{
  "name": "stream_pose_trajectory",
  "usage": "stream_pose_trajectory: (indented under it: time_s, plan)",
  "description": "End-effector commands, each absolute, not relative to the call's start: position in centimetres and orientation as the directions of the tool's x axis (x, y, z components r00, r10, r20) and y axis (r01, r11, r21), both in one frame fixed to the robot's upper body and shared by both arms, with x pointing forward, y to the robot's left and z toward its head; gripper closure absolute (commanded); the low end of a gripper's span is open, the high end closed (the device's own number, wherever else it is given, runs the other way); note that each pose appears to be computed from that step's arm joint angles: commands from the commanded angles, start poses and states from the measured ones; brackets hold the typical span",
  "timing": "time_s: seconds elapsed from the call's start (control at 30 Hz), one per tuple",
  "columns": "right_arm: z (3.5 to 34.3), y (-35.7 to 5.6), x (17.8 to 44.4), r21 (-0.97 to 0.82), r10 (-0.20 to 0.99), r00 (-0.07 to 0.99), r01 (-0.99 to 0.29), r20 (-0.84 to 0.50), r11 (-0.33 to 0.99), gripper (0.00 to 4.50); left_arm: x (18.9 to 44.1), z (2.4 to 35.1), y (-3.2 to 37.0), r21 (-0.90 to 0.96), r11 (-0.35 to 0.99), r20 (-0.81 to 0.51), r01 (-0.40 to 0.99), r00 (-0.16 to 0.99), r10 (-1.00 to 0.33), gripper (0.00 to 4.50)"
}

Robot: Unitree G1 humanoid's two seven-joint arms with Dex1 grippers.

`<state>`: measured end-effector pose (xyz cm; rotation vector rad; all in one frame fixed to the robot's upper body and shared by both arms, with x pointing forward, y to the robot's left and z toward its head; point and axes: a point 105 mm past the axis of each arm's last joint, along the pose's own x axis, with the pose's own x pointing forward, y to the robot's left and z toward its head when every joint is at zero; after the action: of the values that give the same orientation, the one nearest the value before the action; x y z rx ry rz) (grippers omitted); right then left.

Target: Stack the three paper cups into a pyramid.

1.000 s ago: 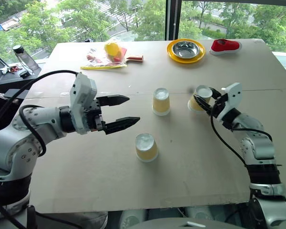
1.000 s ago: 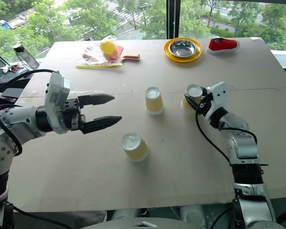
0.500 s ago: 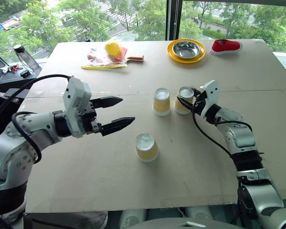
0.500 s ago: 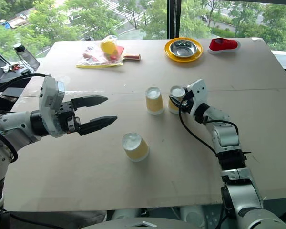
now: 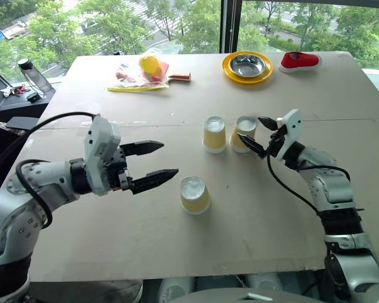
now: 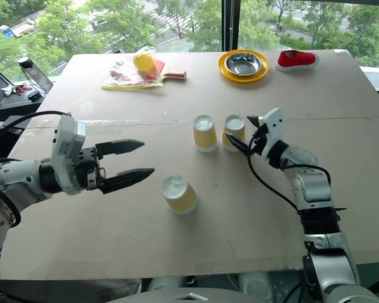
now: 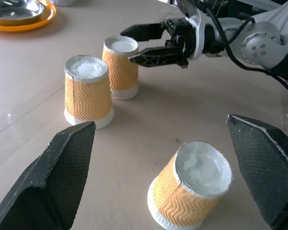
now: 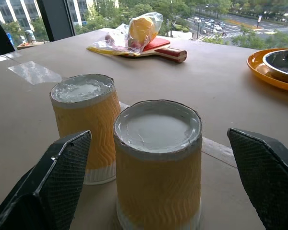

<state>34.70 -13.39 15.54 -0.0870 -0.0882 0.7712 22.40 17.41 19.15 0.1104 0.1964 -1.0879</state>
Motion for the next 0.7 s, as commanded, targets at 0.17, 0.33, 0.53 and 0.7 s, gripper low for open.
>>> stream_pose_trajectory:
  time_s: [0.17,0.33,0.53,0.7]
  plan:
    - [15.9,-15.8,27.0,-0.137,0.863,0.506,-0.853,0.02,0.503,0.01,19.7,17.4,17.3,0.017,0.377,-0.145,0.926,0.375,-0.915,0.0]
    - [16.0,-16.2,22.0,-0.131,0.934,0.355,-0.925,0.039,0.357,0.01,19.7,13.5,15.6,0.035,0.251,-0.189,0.967,0.253,-0.949,0.0]
    - [16.1,-17.6,19.6,-0.142,0.954,0.296,-0.943,0.054,0.301,0.01,22.6,11.1,14.6,0.146,0.224,-0.188,0.963,0.25,-0.95,0.0]
    - [16.6,-17.9,18.6,-0.14,0.963,0.262,-0.953,0.069,0.27,0.01,23.6,10.5,13.7,0.168,0.181,-0.158,0.969,0.207,-0.965,0.0]
